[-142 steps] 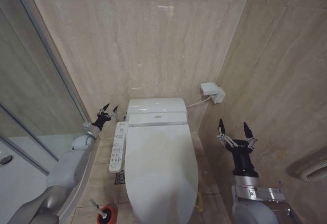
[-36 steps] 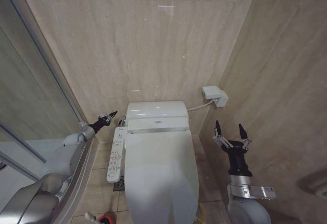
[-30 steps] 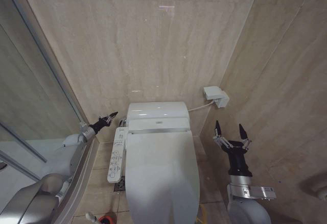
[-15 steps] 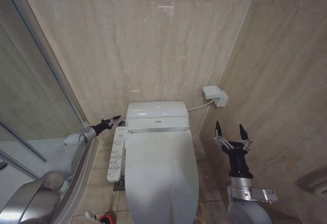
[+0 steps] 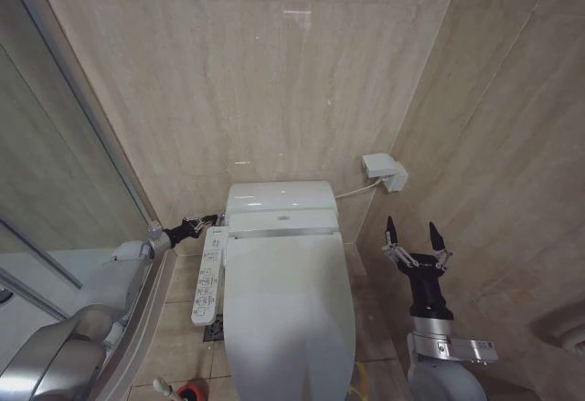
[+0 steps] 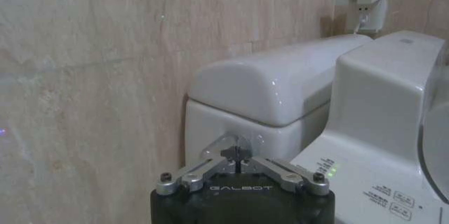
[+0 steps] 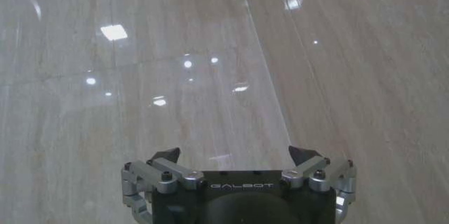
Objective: Open the toilet lid, clean the toilet bowl with a toilet brush, close the toilet lid, and flush.
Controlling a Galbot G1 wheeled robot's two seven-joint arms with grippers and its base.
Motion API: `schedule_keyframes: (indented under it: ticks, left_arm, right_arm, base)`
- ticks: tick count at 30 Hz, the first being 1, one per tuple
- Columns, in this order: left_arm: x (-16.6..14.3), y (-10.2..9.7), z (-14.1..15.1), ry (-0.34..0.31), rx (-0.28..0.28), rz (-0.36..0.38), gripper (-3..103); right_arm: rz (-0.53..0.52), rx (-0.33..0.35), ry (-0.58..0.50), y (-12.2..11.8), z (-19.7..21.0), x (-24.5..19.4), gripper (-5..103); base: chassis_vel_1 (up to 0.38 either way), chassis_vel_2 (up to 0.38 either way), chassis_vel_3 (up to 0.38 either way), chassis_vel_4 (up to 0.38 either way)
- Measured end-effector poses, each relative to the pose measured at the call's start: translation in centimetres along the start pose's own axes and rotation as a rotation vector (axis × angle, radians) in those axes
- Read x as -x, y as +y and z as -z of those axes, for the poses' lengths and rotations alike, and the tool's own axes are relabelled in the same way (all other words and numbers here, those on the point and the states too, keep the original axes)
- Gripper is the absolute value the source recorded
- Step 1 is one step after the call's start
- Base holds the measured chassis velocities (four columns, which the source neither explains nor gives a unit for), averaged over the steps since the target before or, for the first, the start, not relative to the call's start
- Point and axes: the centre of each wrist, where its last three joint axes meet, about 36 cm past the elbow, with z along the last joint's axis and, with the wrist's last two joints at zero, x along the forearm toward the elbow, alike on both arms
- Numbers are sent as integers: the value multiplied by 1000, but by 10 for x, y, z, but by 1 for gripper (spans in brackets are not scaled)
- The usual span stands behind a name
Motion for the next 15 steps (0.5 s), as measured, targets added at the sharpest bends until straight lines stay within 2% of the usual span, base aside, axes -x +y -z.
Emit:
schedule_keyframes:
  ticks: [15]
  left_arm:
    - [0, -4, -6, 25, 4, 16, 0]
  right_arm:
    - [7, -2, -4, -1, 1, 0, 100]
  base:
    - [0, 0, 0, 0]
